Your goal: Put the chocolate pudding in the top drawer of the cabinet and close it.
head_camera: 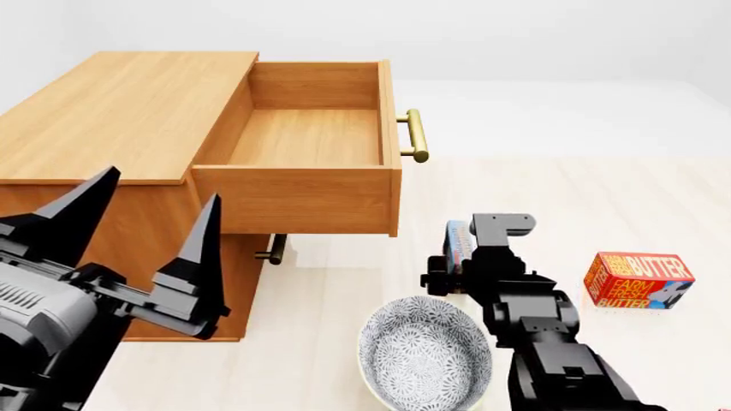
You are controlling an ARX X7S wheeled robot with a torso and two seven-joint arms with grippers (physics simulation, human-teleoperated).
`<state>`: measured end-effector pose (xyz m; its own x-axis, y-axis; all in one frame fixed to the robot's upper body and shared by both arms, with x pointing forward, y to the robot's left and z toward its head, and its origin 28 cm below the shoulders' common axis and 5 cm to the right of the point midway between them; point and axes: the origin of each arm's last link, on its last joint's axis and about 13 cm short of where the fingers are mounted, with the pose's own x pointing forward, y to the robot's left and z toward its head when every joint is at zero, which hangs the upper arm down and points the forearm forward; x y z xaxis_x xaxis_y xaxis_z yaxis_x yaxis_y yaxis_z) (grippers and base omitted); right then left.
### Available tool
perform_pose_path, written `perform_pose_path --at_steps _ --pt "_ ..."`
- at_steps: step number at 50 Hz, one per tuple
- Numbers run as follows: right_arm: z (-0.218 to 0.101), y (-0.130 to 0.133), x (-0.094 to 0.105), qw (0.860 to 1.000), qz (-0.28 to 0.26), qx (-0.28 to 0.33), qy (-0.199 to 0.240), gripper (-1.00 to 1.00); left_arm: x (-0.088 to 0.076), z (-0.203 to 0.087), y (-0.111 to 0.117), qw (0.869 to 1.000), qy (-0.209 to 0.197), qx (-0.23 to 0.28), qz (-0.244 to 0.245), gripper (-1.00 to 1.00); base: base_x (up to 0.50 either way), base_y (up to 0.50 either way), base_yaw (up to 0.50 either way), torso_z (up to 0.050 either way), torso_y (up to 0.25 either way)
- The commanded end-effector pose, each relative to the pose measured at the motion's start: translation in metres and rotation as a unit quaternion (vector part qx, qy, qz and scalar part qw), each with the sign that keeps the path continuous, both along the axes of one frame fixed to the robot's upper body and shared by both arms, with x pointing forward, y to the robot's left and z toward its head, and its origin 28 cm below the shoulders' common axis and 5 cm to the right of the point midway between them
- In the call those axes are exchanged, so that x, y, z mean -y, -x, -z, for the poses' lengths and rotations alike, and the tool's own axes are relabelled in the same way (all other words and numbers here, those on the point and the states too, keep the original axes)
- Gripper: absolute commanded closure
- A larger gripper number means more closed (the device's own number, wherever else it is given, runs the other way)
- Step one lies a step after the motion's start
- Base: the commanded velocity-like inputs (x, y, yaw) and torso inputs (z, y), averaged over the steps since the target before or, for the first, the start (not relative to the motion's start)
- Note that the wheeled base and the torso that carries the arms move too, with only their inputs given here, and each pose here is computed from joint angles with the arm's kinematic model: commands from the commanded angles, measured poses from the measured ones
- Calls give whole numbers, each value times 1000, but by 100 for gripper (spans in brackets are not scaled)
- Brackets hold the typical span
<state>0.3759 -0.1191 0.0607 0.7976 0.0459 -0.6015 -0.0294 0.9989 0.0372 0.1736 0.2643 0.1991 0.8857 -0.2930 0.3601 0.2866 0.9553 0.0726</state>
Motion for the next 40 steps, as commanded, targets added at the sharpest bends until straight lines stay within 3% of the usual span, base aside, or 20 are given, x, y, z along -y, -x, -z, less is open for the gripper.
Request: perform_pose_path --at_steps 1,8,16,28,40 --pt "3 2 0 1000 3 -9 -1 100 0 1 0 1000 1 -2 0 -100 0 0 0 0 0" --pt "0 0 1 1000 11 -4 -13 100 0 2 -1 1000 2 -3 -2 -100 0 0 0 0 0" --pt "-6 -4 5 999 38 26 4 100 -1 2 0 1000 3 -3 -3 -100 0 0 0 0 0" --pt "-24 -19 10 985 53 142 78 100 -2 2 0 1000 5 -1 -6 -100 0 0 0 0 0" --pt "-56 -4 13 973 47 211 78 100 -2 1 2 1000 4 1 -7 -100 0 0 0 0 0"
